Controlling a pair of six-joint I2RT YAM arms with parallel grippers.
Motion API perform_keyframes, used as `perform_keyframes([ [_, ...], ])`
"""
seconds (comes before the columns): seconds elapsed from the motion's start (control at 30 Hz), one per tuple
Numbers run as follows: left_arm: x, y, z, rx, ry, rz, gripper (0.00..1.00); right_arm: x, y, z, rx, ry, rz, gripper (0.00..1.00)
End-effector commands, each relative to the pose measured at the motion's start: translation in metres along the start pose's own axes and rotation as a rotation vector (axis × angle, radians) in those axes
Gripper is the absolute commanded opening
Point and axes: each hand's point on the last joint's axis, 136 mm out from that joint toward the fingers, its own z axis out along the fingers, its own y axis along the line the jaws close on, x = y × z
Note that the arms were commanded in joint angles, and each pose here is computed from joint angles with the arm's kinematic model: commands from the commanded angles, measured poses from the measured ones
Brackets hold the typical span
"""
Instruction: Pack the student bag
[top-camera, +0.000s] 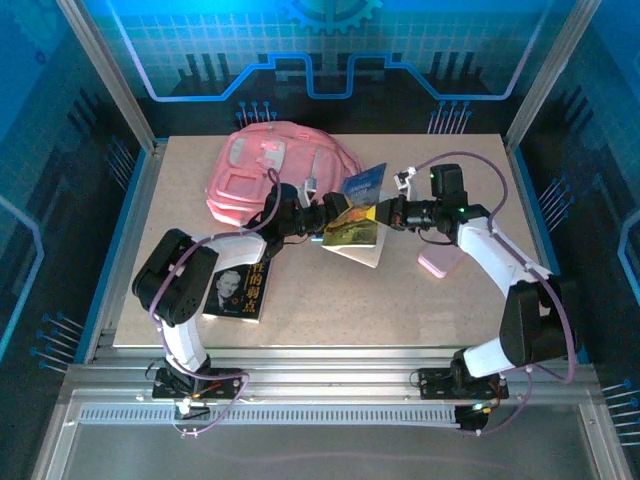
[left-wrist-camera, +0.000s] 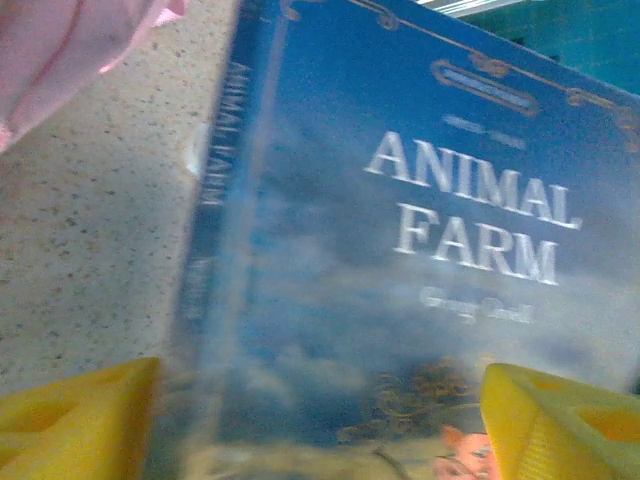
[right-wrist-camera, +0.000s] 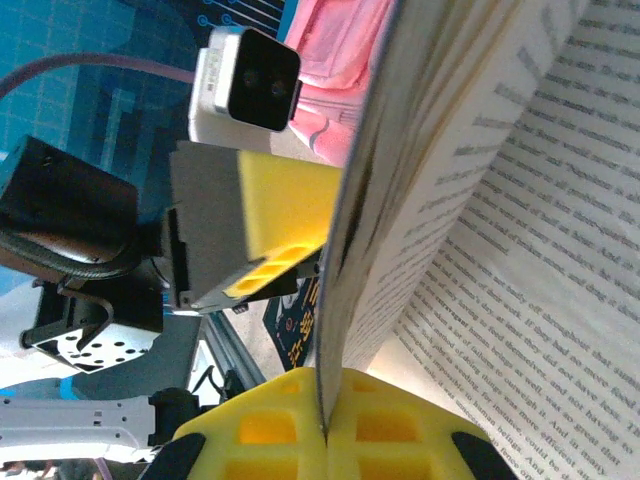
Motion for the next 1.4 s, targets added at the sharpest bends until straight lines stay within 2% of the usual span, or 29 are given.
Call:
perform_keyframes([
  [0.0, -0.003, -0.039, -0.003, 0.164, -0.003, 0.004, 0.74, -0.006, 0.004, 0.004, -0.073, -0.006, -0.045, 0.0],
  [0.07, -0.002, -0.041, -0.004, 0.173, -0.002, 0.002, 0.68, -0.004, -0.004, 0.007, -0.068, 0.005, -0.028, 0.0],
  [0.13, -0.002, -0.044, -0.006, 0.185, -0.006, 0.001, 0.57, -0.003, -0.017, 0.01, -0.041, 0.014, -0.003, 0.0],
  [0.37, -0.006, -0.043, -0.007, 0.161, -0.027, 0.015, 0.04, 0.0, -0.054, 0.016, 0.053, 0.029, 0.077, 0.0],
  [0.4, -0.007, -0.042, -0.007, 0.145, -0.031, 0.016, 0.0, -0.001, -0.058, 0.017, 0.08, 0.029, 0.097, 0.0],
  [0.43, -0.009, -0.04, -0.006, 0.131, -0.039, 0.017, 0.0, -0.002, -0.064, 0.015, 0.119, 0.024, 0.12, 0.06],
  [0.47, -0.012, -0.038, -0.006, 0.112, -0.055, 0.017, 0.0, -0.002, -0.071, 0.013, 0.174, 0.02, 0.152, 0.2],
  [0.53, -0.022, -0.034, -0.004, 0.072, -0.105, 0.017, 0.0, -0.001, -0.09, 0.004, 0.311, -0.013, 0.261, 0.72],
  [0.57, -0.026, -0.031, -0.003, 0.04, -0.135, 0.024, 0.0, 0.004, -0.1, -0.001, 0.385, -0.039, 0.329, 0.87],
  [0.6, -0.032, -0.029, -0.002, 0.003, -0.166, 0.043, 0.0, 0.009, -0.106, -0.006, 0.437, -0.068, 0.398, 0.92],
  [0.7, -0.049, -0.033, 0.001, -0.074, -0.265, 0.115, 0.0, 0.024, -0.098, -0.006, 0.435, -0.15, 0.484, 1.0],
  [0.83, -0.068, -0.031, 0.002, -0.112, -0.383, 0.095, 0.0, 0.042, -0.085, -0.007, 0.385, -0.259, 0.572, 1.0],
  [0.97, -0.077, -0.031, 0.003, -0.121, -0.485, 0.076, 0.0, 0.041, -0.058, -0.003, 0.263, -0.388, 0.591, 1.0],
  [1.13, -0.067, -0.041, 0.009, -0.078, -0.52, 0.029, 0.0, 0.026, -0.039, 0.002, 0.183, -0.491, 0.584, 1.0],
  [1.37, -0.056, -0.048, 0.0, -0.032, -0.555, -0.035, 0.0, -0.006, -0.027, 0.028, 0.031, -0.565, 0.613, 0.99],
])
